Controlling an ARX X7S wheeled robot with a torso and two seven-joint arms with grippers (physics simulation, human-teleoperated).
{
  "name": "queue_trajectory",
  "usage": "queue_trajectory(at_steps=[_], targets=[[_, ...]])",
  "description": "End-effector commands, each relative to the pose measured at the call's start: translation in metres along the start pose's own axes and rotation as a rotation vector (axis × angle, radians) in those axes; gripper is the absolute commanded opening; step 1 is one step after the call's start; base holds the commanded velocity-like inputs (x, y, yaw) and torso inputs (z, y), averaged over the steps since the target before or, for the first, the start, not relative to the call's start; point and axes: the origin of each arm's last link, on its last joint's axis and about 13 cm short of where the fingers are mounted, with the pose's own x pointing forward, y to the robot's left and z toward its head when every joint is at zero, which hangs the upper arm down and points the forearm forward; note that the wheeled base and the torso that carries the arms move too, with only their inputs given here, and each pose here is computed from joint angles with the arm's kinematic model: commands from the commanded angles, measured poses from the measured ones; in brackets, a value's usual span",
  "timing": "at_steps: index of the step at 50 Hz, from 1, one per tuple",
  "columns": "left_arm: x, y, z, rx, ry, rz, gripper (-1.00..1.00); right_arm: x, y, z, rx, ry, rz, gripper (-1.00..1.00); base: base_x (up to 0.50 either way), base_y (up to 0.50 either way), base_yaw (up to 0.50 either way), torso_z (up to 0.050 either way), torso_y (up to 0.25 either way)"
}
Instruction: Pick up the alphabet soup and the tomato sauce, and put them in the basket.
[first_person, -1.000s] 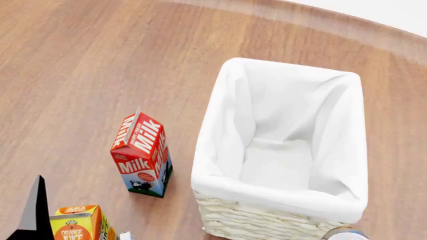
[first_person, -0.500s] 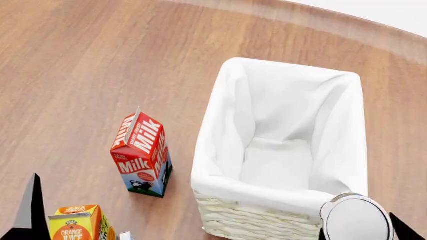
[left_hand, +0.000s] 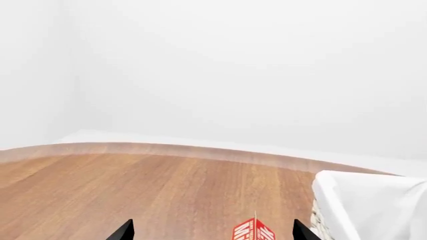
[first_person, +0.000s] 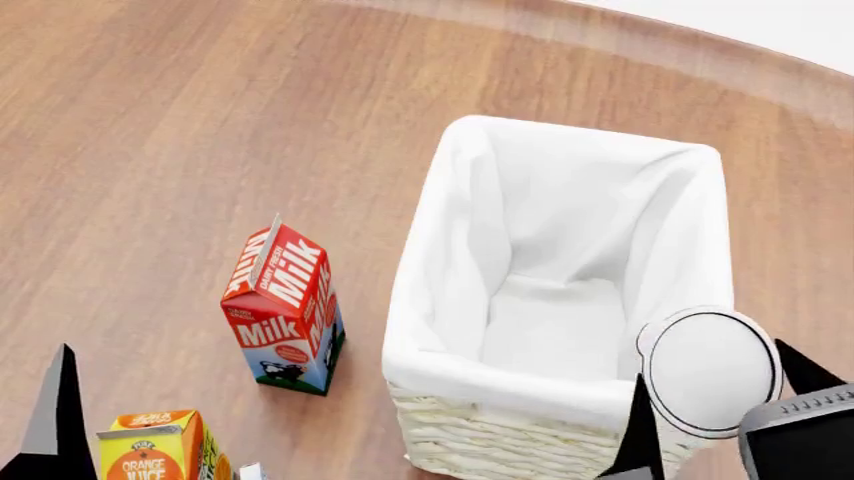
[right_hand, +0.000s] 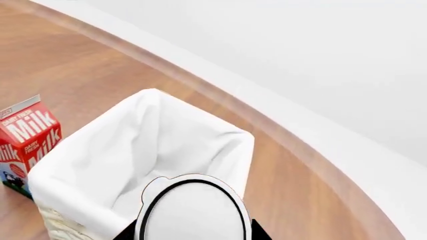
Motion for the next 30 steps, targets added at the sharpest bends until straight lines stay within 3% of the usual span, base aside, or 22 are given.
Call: queue_trajectory(at_steps=[1,30], targets=[[0.007,0.002,0.000,-0.042,-0.043,-0.003,1.00,0.021,-0.009,0.036,-0.006,-0.168,0.032,-1.00,0.00,0.00,0.00,0.000,0.000],[0.008,0.001,-0.002,-0.038,-0.033,-0.008,1.00,0.058,-0.033,0.076,-0.063,-0.130,0.061,-1.00,0.00,0.00,0.00,0.000,0.001]])
